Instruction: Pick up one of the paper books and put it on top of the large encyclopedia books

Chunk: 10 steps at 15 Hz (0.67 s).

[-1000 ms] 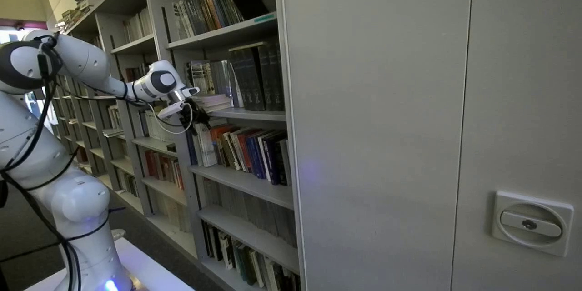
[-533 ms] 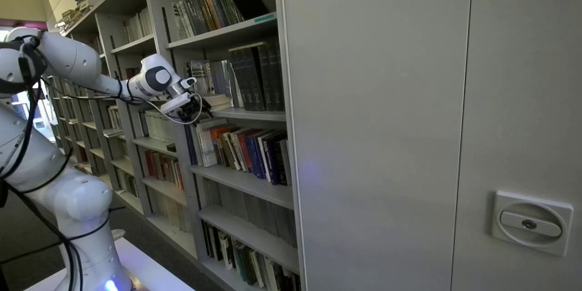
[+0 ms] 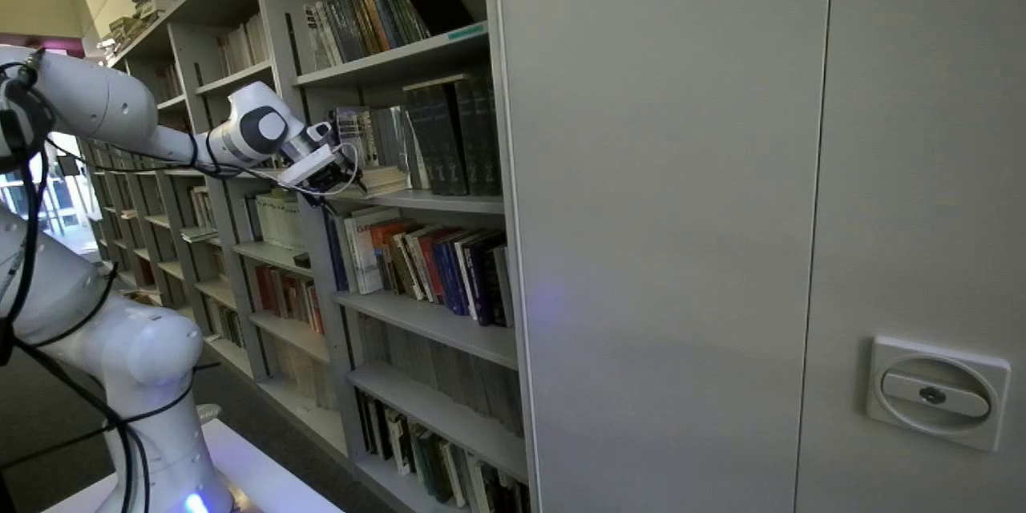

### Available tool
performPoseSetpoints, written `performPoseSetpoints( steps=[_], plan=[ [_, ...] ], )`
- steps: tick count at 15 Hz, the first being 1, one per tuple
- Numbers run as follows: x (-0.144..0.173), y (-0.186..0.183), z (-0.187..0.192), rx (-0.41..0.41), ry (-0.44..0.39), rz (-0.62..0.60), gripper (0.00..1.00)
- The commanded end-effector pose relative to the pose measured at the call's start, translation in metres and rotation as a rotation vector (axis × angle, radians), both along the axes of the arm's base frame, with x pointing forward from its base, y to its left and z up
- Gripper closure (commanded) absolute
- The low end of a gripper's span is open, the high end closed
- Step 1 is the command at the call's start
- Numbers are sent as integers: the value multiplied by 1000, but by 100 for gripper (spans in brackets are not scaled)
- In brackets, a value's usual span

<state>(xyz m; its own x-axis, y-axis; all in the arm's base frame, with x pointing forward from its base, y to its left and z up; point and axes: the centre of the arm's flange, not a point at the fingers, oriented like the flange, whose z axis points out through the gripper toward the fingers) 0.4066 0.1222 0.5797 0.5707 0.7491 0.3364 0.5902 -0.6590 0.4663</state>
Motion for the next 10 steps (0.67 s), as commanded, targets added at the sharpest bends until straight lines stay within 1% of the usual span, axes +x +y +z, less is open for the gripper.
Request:
performPoseSetpoints(
  steps=[1,5,6,7,10],
  plan=[
    [0,0,-1,0,0,2,0],
    [-1,1,-2,0,2,5,0],
    [-1,2,1,-27,-27,13,0],
    [-2,6,4,-66,-68,47,0],
    [-5,19,13,-220,-127,93,0]
  ],
)
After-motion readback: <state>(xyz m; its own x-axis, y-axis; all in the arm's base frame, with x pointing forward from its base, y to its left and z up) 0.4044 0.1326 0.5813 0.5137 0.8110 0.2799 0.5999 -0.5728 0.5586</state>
